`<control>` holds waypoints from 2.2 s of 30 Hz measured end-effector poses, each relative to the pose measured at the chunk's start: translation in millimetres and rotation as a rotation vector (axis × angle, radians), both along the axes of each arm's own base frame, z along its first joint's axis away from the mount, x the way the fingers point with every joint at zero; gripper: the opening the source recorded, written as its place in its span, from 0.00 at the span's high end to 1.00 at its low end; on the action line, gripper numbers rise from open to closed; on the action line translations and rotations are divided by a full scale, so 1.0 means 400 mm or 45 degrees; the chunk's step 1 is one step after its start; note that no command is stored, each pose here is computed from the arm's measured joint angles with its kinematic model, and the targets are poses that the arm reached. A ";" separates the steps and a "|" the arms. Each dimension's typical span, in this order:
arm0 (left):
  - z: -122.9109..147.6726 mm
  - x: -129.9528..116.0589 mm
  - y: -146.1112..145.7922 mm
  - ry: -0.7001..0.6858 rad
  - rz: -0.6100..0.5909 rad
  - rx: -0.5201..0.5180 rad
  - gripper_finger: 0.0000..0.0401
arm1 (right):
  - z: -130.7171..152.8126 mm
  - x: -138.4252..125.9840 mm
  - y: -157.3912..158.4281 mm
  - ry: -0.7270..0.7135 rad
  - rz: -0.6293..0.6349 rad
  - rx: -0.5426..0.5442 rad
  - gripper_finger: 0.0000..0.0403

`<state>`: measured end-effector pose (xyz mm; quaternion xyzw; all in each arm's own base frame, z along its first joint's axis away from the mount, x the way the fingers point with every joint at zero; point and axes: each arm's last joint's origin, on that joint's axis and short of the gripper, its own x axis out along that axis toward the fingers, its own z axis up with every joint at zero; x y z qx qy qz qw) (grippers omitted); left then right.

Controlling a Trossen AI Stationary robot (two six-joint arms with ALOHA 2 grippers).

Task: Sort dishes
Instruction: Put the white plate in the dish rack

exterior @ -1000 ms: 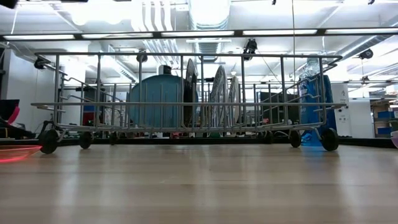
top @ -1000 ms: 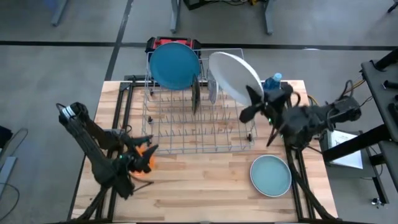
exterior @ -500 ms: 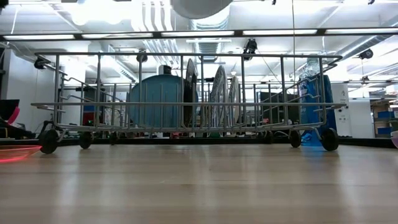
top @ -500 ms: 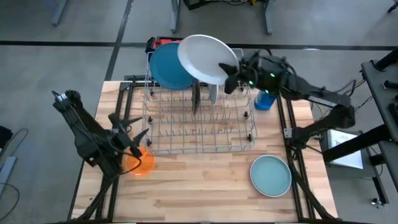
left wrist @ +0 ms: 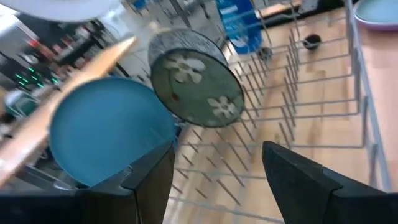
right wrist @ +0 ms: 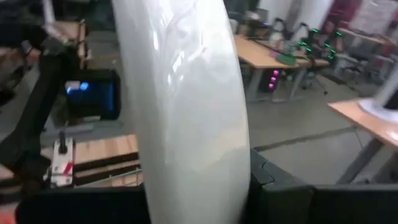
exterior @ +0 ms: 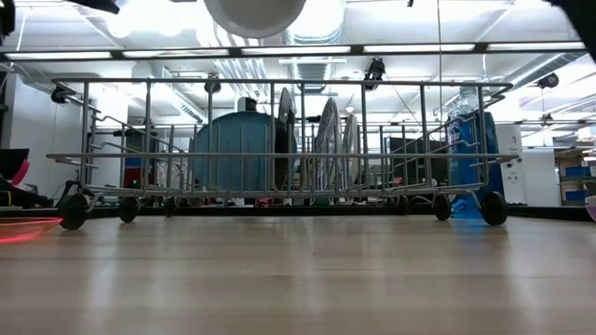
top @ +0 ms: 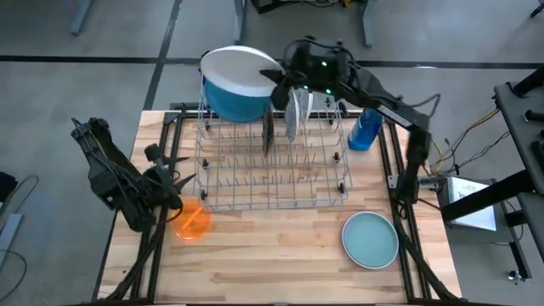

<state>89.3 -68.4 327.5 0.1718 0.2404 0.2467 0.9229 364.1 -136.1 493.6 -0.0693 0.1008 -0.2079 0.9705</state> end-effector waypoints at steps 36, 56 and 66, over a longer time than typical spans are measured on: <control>0.010 -0.011 0.014 -0.041 -0.012 -0.064 0.42 | -0.369 0.312 -0.033 0.453 0.562 -0.365 0.88; 0.011 -0.014 0.017 -0.041 -0.012 -0.062 0.42 | -0.399 0.310 -0.012 0.463 0.954 -0.539 0.88; 0.010 -0.014 0.017 -0.038 -0.012 -0.058 0.42 | -0.413 0.311 -0.013 0.470 0.994 -0.589 0.88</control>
